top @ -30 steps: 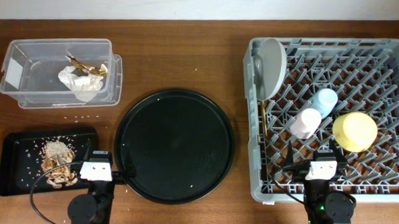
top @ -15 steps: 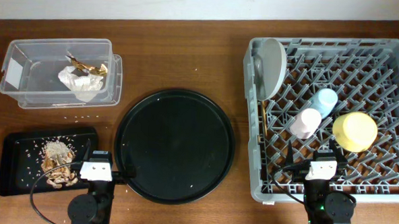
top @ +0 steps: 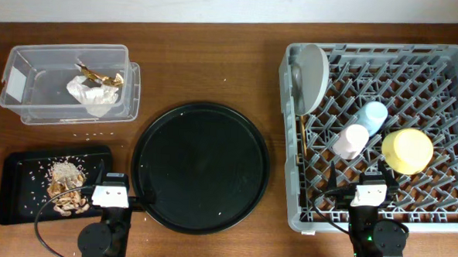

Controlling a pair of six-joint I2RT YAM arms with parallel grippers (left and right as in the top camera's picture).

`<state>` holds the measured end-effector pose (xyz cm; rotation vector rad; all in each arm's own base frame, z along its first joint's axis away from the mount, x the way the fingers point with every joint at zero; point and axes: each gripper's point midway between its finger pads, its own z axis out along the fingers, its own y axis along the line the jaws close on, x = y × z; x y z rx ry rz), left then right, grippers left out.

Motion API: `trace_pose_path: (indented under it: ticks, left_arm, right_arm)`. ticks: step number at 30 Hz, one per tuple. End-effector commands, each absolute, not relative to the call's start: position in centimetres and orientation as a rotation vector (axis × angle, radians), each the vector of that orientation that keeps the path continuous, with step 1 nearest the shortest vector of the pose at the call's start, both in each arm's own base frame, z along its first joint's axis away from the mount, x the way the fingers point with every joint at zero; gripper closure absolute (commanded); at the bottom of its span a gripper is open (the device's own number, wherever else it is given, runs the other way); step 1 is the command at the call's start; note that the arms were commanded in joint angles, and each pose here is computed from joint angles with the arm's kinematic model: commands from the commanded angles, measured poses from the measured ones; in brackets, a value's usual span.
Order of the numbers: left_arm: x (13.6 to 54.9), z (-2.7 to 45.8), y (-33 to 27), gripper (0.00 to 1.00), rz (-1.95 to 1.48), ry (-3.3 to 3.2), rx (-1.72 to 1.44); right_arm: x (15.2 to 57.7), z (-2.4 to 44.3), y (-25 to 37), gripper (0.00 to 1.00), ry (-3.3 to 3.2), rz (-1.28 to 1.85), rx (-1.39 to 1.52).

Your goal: Sort waste into correct bins and load items into the dishwasher rack

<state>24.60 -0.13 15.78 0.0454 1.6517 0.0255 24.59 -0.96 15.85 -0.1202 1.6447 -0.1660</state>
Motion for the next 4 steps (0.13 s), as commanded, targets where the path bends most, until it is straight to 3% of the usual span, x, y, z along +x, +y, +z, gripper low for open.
trace_pose_path:
  ticks: [1, 4]
  left_arm:
    - [24.59, 15.62, 0.02, 0.01, 0.047, 1.651, 0.051]
    - [24.59, 15.62, 0.02, 0.01, 0.047, 1.651, 0.051]
  right_arm:
    - [24.56, 15.57, -1.34, 0.01, 1.649, -0.178, -0.103]
    - [24.56, 15.57, -1.34, 0.02, 1.649, -0.178, -0.103]
